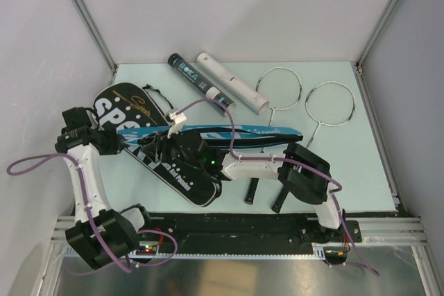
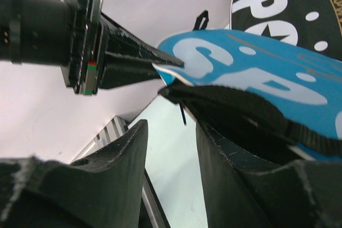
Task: Pack up the badminton gear
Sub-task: Zip the racket bag at the center of the board.
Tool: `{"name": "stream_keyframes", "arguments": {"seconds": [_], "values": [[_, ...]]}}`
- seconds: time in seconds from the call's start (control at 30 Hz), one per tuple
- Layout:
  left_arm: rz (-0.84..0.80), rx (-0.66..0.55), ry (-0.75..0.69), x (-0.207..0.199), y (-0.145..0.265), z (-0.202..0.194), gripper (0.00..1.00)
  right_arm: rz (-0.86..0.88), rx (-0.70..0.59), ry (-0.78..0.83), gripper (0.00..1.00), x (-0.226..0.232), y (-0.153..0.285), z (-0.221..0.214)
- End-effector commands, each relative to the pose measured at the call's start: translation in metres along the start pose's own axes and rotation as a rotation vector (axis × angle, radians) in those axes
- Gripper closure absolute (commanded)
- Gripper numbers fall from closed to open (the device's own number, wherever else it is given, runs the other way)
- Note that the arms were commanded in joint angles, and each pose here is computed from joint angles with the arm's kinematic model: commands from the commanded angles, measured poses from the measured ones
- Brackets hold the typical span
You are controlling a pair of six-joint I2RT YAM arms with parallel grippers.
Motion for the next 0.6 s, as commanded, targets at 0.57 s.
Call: {"name": "stream_keyframes", "arguments": {"seconds": [0.57], "values": [[-0.007,0.072,0.030,0.005,0.005,-0.010,1.00,-0.113,0.022,-0.117,0.60,-0.003,-0.021,-0.008]]}}
Point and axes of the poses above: each gripper's point midway between its finger pads, its own y axis back along the fingers, its own x axis along the line the jaws close on, z = x × y, the point moved 6 cm from there along y, back along the fingers, and after that the axes turned 12 degrees about y, right-handed, at the moved point
